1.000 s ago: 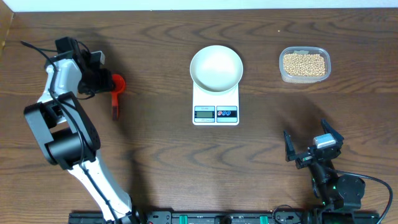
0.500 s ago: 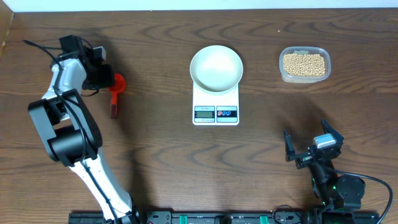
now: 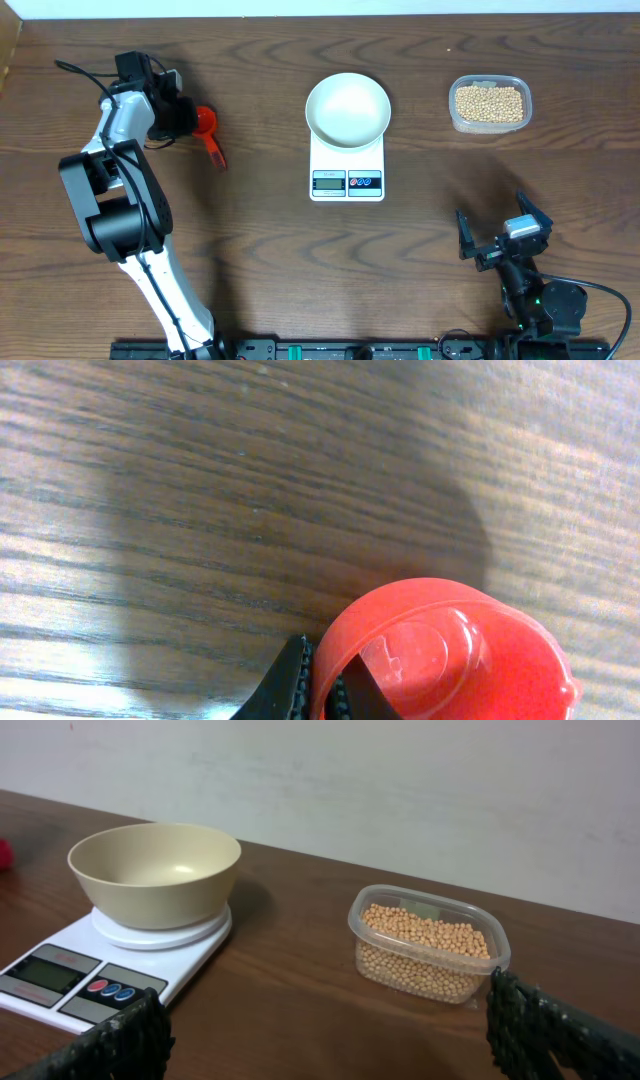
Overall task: Scoop item into bowl and weigh 50g on scale
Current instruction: 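Lift the red scoop with the left gripper toward the scale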
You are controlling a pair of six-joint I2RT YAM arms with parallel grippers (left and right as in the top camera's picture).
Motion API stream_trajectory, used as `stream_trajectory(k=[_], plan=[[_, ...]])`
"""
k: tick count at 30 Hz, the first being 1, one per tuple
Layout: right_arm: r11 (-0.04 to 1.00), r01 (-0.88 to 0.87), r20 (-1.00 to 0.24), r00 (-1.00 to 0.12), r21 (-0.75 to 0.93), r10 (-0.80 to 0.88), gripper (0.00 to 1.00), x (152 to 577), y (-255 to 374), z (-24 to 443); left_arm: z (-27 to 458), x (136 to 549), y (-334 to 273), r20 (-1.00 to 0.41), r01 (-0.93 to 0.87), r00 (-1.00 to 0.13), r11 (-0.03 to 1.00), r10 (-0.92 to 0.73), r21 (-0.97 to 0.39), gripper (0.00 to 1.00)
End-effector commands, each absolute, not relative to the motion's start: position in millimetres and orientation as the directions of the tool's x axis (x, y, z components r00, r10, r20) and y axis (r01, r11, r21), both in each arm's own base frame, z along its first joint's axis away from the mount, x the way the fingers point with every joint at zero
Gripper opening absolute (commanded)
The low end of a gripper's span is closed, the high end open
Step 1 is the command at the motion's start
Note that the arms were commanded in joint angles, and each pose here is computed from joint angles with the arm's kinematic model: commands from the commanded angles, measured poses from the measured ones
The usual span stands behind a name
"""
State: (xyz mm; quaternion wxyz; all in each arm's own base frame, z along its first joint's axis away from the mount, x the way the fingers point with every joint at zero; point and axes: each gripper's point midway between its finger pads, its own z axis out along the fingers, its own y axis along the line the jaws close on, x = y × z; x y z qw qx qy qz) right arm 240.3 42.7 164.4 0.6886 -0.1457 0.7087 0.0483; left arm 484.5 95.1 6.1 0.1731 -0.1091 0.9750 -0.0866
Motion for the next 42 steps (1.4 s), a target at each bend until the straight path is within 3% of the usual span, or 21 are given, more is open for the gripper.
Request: stream_trajectory(k=[1,9,13,26,37,42], plan=[[0.95,-0.277,-0.988,-0.003,-0.147,-0.154,0.99,240.0,44.1,163.5,30.6,492.0,100.7,-0.348,-0.305,-0.859,0.921,-0.377,-0.244,0.07],[0.95,-0.277,-0.988,-0.003,-0.147,-0.154,0.99,240.0,44.0,163.6,144.6,502.7,77.2,-0.462,-0.291,-0.733,0.844,-0.5,-0.451,0.07],[0.95,-0.277,-0.988,-0.003,-0.147,-0.154,0.99,240.0,44.1,163.5,174.0,501.3,63.0,-0.477,-0.276,-0.705,0.823,-0.524,-0.496,0.07],[0.959,-0.24,-0.987,-0.008,-0.153,-0.159,0.99,241.7,37.6,163.6,183.7,509.6,-13.2,-0.498,-0.146,-0.754,0.848,-0.428,-0.509,0.07],[0.962,-0.206,-0.983,-0.008,-0.177,-0.182,0.99,243.0,31.7,163.7,185.0,509.5,-42.6,-0.505,-0.092,-0.773,0.856,-0.384,-0.51,0.07],[0.951,-0.234,-0.978,0.098,-0.201,-0.183,0.99,241.1,39.7,187.6,185.5,509.1,-53.2,-0.495,-0.092,-0.777,0.848,-0.39,-0.522,0.07]])
